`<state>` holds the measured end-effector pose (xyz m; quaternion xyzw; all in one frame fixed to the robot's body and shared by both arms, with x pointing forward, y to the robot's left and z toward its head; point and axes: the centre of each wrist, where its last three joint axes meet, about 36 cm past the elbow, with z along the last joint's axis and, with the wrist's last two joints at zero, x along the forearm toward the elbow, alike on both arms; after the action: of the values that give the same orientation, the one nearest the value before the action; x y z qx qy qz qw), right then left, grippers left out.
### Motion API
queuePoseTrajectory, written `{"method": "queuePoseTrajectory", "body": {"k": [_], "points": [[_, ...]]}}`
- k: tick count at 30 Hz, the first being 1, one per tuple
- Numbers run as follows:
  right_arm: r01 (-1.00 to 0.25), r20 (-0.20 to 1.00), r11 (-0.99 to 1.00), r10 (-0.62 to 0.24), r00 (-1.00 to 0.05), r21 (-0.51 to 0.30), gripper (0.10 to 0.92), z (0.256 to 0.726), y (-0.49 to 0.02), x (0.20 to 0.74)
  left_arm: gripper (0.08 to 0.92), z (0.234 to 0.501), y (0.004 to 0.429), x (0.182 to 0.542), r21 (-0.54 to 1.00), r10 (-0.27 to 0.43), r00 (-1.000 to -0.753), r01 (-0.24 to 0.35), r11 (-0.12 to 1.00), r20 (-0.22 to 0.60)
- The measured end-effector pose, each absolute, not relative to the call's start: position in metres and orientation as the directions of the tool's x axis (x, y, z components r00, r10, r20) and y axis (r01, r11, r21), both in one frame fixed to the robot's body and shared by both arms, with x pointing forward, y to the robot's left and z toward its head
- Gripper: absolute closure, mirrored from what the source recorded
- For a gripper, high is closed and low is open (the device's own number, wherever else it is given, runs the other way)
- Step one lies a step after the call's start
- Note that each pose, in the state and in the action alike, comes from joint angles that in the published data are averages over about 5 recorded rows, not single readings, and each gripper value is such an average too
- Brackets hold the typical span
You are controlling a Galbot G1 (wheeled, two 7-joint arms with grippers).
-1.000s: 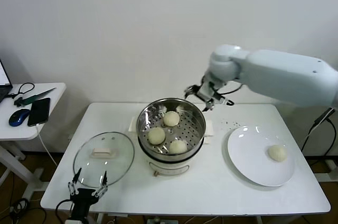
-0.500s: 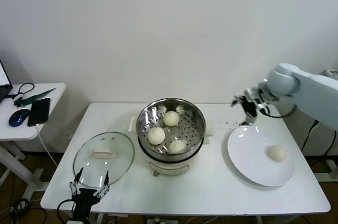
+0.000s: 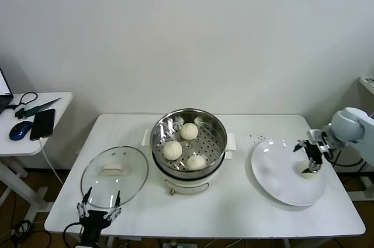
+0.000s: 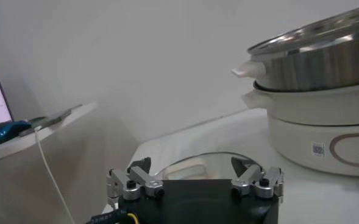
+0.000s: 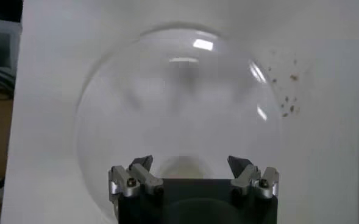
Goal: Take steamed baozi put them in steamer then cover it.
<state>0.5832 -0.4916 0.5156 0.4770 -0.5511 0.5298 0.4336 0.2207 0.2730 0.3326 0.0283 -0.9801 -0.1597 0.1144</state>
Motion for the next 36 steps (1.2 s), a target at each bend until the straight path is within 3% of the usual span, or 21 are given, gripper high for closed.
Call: {"method": "queuePoseTrajectory", "body": {"k": [11, 30, 36], "points": [[-0.989, 0.989, -0.007, -0.001, -0.145, -0.145, 0.2, 0.489, -0.517, 0.591, 0.177, 0.332, 0.273, 0.223, 0.327, -0.096, -0.971, -0.02, 0.945, 0.22], [-0.993, 0.993, -0.023, 0.025, -0.116, -0.116, 0.202, 0.456, -0.51, 0.61, 0.177, 0.33, 0.271, 0.227, 0.332, -0.1, -0.969, -0.019, 0.943, 0.228], [-0.994, 0.994, -0.025, 0.03, -0.11, -0.109, 0.311, 0.456, -0.51, 0.612, 0.177, 0.33, 0.27, 0.227, 0.332, -0.098, -0.969, -0.017, 0.943, 0.228]]}}
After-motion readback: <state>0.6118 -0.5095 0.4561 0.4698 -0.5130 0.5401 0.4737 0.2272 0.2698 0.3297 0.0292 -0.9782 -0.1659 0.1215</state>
